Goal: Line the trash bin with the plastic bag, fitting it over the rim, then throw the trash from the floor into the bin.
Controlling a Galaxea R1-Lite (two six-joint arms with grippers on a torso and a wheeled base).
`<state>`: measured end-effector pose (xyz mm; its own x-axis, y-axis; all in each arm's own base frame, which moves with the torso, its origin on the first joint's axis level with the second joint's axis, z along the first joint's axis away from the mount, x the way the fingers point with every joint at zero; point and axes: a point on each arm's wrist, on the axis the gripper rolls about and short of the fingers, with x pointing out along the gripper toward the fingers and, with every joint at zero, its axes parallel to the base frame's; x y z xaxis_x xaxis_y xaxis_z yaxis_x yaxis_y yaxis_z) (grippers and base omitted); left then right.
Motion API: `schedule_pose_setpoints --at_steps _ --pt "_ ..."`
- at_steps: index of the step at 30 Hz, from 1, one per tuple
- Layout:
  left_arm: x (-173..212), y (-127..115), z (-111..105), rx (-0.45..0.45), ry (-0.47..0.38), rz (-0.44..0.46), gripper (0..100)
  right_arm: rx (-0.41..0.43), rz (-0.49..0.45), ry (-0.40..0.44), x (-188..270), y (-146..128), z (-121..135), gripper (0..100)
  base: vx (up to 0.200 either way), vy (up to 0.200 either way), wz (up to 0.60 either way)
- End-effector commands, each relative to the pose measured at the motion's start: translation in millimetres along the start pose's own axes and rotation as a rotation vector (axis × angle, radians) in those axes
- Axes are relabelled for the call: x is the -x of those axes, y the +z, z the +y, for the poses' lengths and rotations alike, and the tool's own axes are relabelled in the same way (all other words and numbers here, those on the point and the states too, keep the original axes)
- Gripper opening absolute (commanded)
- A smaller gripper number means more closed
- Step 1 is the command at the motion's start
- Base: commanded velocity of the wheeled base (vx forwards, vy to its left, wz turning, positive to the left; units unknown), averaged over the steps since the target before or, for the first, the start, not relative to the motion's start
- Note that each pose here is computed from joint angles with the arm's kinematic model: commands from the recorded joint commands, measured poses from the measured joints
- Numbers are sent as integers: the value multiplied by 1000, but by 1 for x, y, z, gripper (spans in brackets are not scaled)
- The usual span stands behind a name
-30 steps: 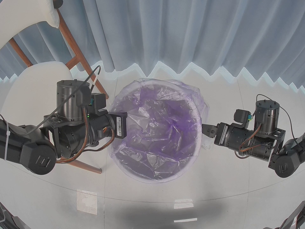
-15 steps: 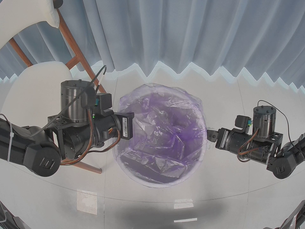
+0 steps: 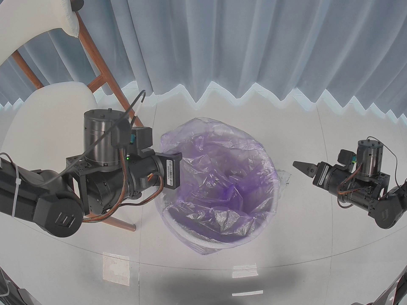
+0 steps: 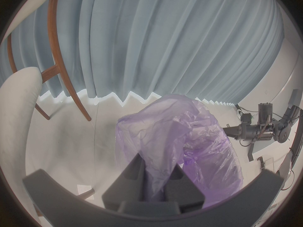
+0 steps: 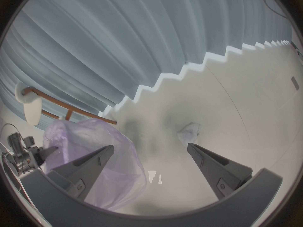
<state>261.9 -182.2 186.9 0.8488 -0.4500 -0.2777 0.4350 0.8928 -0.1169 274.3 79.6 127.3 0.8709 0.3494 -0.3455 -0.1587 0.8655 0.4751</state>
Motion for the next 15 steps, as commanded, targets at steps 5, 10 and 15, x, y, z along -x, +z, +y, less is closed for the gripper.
schedule_pose_setpoints --at_steps 5,10,15 --pt "-6 -5 0 -4 9 19 0 45 -2 170 38 -8 36 100 0 0 0" --pt "-6 -4 0 -10 9 17 0 81 84 236 41 -32 52 100 0 0 0" --pt "-6 -5 0 -21 7 17 0 99 135 256 31 -44 60 100 0 0 0"
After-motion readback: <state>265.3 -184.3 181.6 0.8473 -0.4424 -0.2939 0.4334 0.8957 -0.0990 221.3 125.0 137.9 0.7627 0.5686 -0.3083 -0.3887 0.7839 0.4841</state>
